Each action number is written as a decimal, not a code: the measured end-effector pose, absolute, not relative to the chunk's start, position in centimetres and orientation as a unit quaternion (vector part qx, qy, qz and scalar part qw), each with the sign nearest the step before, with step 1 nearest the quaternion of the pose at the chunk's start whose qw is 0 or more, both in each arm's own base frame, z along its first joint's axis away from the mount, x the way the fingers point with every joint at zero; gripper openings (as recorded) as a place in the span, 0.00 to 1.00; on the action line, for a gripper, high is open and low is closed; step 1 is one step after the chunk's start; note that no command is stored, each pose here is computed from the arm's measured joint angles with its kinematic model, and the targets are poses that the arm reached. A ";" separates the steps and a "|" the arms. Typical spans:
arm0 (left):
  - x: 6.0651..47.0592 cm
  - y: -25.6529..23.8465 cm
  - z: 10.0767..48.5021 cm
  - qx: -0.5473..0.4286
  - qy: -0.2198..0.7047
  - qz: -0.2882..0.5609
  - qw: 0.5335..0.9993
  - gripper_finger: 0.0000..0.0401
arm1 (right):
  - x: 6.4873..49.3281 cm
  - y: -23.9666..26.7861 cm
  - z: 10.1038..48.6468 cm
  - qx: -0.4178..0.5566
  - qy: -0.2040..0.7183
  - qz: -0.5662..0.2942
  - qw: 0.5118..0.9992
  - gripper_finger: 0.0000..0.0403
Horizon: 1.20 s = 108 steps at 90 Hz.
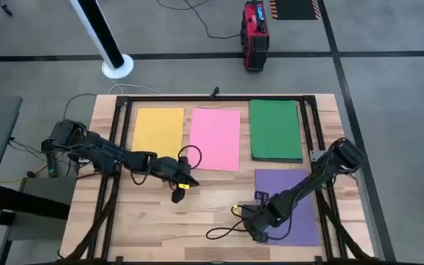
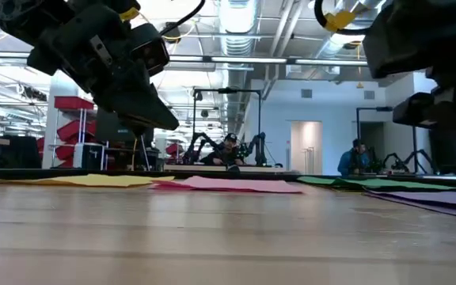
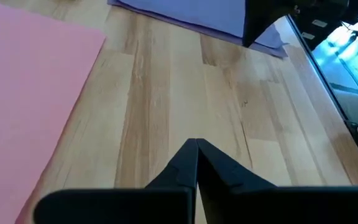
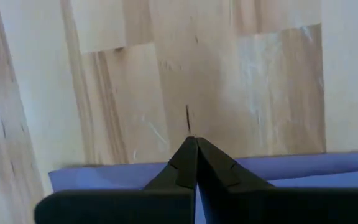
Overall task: Organize paper
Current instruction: Stack the top violet colored paper on top of the bottom violet colored paper
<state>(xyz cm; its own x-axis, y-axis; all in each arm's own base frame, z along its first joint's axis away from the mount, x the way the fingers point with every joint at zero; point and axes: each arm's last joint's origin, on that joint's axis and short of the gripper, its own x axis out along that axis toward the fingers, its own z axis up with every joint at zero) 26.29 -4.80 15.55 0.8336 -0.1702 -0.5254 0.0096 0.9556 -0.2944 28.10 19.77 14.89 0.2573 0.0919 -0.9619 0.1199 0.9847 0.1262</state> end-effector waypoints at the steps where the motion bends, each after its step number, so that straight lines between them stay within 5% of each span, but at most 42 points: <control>1: 26.3 -4.8 15.6 -0.141 0.284 -0.047 0.947 0.00 | 28.1 19.8 14.9 0.086 0.609 -0.008 0.788 0.00; 108: 26.2 -4.8 15.5 -0.144 0.290 -0.045 0.945 0.00 | 26.6 19.6 13.6 0.108 0.633 -0.042 0.765 0.00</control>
<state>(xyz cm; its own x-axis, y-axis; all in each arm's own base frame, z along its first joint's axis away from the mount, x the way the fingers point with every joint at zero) 26.24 -4.78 15.46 0.8282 -0.1681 -0.5346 0.0015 0.9546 -0.2979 26.64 19.60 13.62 0.1947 0.0724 -0.9782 0.2020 0.9729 0.1122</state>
